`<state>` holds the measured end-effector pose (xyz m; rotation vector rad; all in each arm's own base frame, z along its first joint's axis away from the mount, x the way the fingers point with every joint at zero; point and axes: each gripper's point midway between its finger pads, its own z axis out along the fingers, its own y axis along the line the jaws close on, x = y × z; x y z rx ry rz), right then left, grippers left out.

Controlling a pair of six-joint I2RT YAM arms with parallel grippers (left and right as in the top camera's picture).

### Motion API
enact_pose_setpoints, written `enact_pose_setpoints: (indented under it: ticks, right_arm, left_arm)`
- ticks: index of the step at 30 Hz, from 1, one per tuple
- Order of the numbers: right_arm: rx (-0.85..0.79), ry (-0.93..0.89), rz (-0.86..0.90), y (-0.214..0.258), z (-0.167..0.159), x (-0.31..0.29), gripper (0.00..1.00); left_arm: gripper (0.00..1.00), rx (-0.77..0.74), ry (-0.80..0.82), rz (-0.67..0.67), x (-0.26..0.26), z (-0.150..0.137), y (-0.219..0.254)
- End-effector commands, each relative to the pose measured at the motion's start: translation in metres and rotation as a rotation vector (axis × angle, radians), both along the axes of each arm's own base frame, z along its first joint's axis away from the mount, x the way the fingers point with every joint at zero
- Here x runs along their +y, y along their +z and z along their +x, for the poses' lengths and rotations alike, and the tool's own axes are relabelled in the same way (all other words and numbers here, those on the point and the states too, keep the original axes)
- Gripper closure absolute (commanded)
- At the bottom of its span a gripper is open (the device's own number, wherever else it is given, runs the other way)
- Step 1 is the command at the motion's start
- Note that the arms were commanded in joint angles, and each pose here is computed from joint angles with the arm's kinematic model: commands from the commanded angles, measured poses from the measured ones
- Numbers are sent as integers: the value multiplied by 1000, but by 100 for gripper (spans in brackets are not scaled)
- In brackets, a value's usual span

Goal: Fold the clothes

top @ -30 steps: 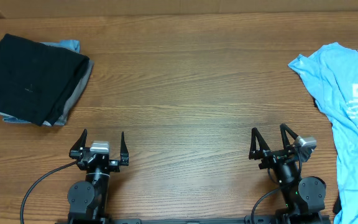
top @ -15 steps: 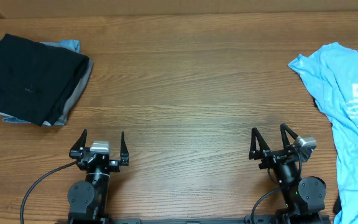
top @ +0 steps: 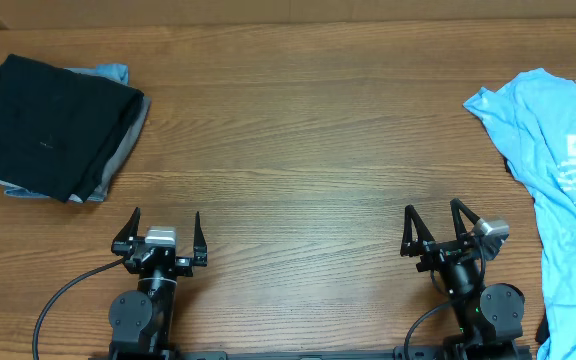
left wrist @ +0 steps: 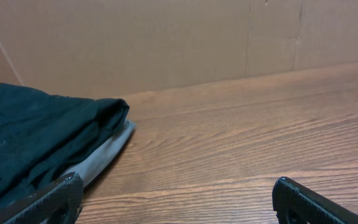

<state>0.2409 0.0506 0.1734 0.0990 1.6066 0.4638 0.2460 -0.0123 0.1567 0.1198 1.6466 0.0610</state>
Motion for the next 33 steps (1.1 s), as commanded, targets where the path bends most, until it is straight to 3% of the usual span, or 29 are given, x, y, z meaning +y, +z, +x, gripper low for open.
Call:
enact_pose_setpoints:
  ticks: [1, 13, 17, 26, 29, 33]
  right_arm:
    - [-2, 0, 5, -2, 0, 0, 0]
    - [-6, -68, 1, -1, 2, -11, 0]
    - [-29, -7, 6, 11, -1, -1, 0]
    - [-127, -225, -23, 168, -31, -43, 0]
    - [-14, -304, -65, 208, -19, -55, 0]
    - [225, -371, -214, 240, 21, -64, 0]
  left_arm:
    - [0, -8, 1, 11, 1, 0, 0]
    - [0, -8, 1, 11, 1, 0, 0]
    - [0, -8, 1, 10, 1, 0, 0]
    - [0, -8, 1, 10, 1, 0, 0]
    - [0, -8, 1, 11, 1, 0, 0]
    - [0, -8, 1, 11, 1, 0, 0]
